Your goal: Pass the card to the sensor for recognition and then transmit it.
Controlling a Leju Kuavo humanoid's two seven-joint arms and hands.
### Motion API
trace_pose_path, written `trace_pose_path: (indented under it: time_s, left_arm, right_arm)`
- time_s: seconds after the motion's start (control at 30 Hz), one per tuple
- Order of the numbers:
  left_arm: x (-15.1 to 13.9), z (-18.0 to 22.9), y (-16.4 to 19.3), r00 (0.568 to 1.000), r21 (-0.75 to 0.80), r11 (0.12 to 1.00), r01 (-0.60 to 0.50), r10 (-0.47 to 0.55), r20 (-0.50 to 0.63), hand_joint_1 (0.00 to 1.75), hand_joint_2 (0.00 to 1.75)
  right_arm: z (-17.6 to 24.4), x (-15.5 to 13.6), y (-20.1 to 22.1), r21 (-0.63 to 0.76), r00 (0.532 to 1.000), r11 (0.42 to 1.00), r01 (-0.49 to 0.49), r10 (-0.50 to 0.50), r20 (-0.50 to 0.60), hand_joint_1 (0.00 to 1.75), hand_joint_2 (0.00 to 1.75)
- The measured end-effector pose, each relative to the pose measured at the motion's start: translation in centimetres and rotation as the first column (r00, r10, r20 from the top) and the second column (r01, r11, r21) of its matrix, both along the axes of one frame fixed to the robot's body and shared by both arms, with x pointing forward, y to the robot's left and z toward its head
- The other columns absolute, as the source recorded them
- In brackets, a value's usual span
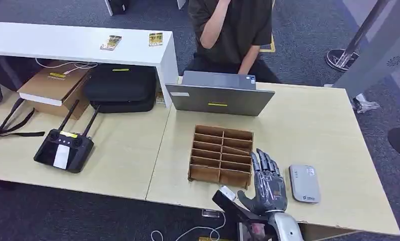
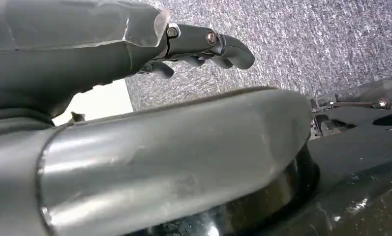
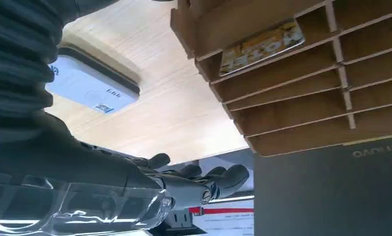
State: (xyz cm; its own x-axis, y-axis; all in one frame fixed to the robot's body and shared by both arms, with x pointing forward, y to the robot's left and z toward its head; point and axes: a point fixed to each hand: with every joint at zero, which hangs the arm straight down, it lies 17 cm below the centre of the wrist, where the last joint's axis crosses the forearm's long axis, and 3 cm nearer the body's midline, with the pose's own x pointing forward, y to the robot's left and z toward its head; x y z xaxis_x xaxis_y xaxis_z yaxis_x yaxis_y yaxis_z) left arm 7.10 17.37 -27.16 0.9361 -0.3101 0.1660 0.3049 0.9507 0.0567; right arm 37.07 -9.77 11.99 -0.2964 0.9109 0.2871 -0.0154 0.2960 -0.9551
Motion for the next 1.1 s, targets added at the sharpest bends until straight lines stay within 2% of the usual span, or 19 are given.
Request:
trace_pose_path:
  time_s: [0.4,0.93,1.0,1.1]
  left_arm:
    - [-0.1,0.0,-0.2,1.000,-0.008,1.000,0.003,-0.003,-0.005,0.00,0.00]
    - [-0.2,-0.1,0.2,1.000,0.005,1.000,-0.004,0.004,-0.011,0.00,0.00]
    - [-0.2,-0.1,0.2,1.000,0.006,1.000,-0.004,0.004,-0.011,0.00,0.00]
    - [-0.2,-0.1,0.3,1.000,0.008,1.000,-0.002,0.002,-0.009,0.00,0.00]
  right_arm:
    - [-2.0,-0.6,2.7,0.053,0.995,0.997,-0.049,0.053,-0.080,0.00,1.75]
    - [-3.8,-1.1,2.3,0.055,0.992,0.998,-0.030,0.037,-0.125,0.00,1.75]
    - [-3.5,-1.0,1.8,0.052,0.994,0.999,-0.014,0.019,-0.107,0.00,1.75]
    - [-1.5,-0.5,0.6,0.055,0.999,0.998,0.027,-0.026,-0.021,0.00,1.75]
